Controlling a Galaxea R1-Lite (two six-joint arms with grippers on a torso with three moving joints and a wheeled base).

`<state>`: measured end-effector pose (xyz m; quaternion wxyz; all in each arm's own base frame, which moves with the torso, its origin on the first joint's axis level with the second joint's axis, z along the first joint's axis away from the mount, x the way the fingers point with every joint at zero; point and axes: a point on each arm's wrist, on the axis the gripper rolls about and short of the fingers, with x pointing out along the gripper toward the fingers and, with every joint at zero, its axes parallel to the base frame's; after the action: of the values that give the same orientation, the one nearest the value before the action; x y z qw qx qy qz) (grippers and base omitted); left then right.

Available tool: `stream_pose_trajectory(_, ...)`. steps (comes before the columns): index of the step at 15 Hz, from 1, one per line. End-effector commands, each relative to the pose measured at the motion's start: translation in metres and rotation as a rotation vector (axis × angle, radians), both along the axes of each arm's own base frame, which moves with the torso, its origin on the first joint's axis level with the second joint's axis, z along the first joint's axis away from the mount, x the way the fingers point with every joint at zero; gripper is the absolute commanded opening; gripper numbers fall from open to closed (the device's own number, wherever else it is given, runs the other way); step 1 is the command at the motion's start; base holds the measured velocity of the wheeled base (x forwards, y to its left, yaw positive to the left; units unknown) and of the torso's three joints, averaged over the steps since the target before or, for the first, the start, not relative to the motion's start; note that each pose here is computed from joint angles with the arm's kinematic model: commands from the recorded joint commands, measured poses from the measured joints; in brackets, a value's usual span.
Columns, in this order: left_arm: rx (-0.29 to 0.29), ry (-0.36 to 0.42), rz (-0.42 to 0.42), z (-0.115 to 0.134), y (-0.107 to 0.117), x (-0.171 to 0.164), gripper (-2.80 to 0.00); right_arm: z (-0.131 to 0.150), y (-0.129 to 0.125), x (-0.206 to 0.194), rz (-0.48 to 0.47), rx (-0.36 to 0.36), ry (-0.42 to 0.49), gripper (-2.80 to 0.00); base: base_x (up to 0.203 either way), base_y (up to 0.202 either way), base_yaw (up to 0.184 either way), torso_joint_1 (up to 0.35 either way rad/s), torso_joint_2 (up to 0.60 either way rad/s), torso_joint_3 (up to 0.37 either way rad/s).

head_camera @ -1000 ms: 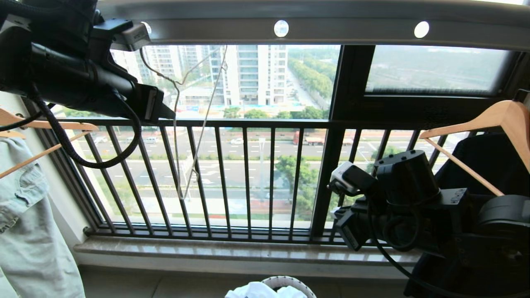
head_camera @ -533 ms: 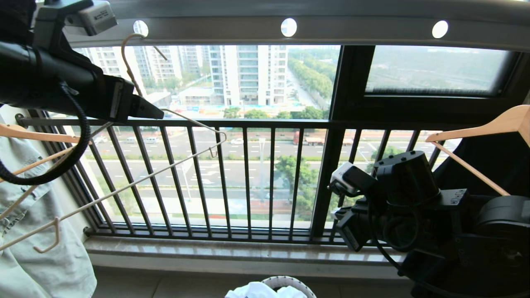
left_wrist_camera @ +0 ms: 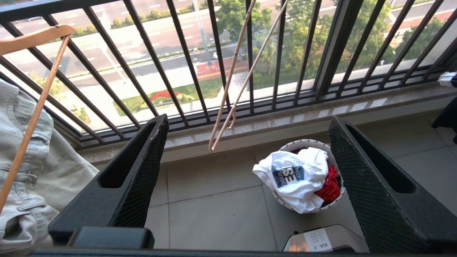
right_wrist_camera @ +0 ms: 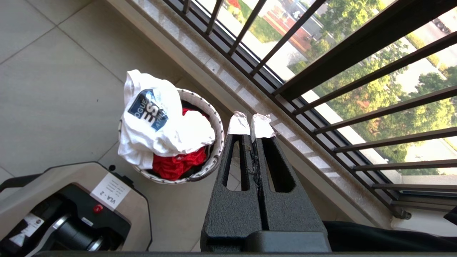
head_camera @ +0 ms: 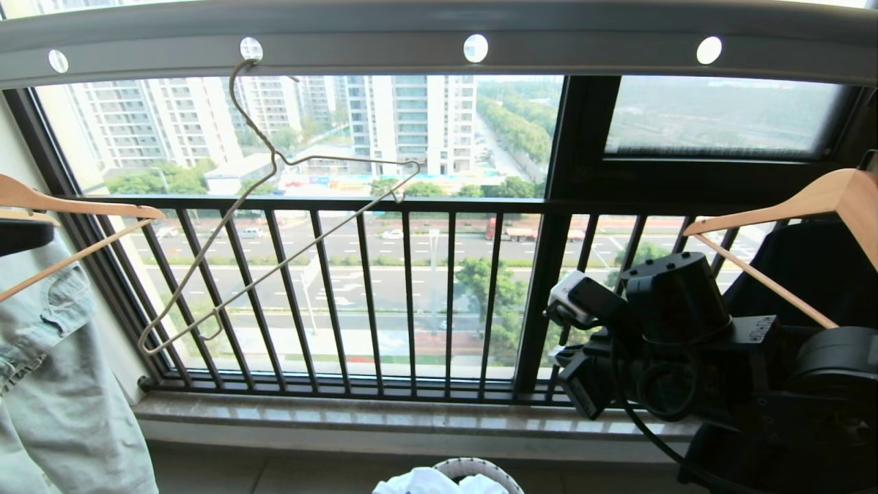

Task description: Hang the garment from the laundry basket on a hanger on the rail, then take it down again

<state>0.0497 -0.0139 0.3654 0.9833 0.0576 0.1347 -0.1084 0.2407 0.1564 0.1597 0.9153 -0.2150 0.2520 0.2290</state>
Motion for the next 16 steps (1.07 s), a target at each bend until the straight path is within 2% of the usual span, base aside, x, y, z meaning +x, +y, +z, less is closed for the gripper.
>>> stream_pose_trajectory(1, -0.033, -0.093, 0.003, -0.017, 0.020, -0.061, 0.00, 0.001, -0.001, -0.001, 0.003, 0.000, -0.006, -2.80, 0.000, 0.000, 0.000, 0.000, 0.00, 0.000)
stream_pose_trajectory(2, -0.035, -0.096, 0.005, -0.028, 0.024, -0.073, 0.00, 0.001, -0.001, -0.001, 0.011, -0.014, -0.011, -2.80, 0.000, 0.000, 0.000, 0.000, 0.00, 0.000)
stream_pose_trajectory(3, -0.039, -0.104, 0.005, -0.036, 0.028, -0.083, -2.80, 0.000, -0.001, -0.002, 0.015, -0.022, -0.009, -2.80, 0.000, 0.000, 0.000, 0.000, 0.00, 0.000)
stream_pose_trajectory(6, -0.044, -0.123, 0.030, -0.052, 0.032, -0.100, -2.80, -0.005, -0.003, -0.008, 0.022, -0.034, 0.004, -2.80, 0.000, 0.000, 0.000, 0.000, 0.00, 0.000)
stream_pose_trajectory(8, -0.052, -0.158, 0.043, -0.060, 0.035, -0.115, -2.80, 0.006, -0.007, -0.017, 0.034, -0.014, -0.041, -2.80, 0.000, 0.000, 0.000, 0.000, 0.00, 0.000)
stream_pose_trajectory(10, -0.054, -0.200, 0.111, -0.068, 0.034, -0.129, -2.80, 0.026, -0.019, -0.033, 0.021, 0.036, -0.113, -2.80, 0.000, 0.000, 0.000, 0.000, 0.00, 0.000)
stream_pose_trajectory(12, -0.104, -0.218, 0.118, -0.072, 0.035, -0.138, -2.80, 0.050, -0.032, -0.051, 0.003, 0.085, -0.202, -2.80, 0.000, 0.000, 0.000, 0.000, 0.00, 0.000)
stream_pose_trajectory(16, -0.134, -0.203, 0.153, -0.087, 0.033, -0.140, -2.80, 0.092, -0.074, -0.096, -0.110, 0.167, -0.389, -2.80, 0.000, 0.000, 0.000, 0.000, 0.00, 0.000)
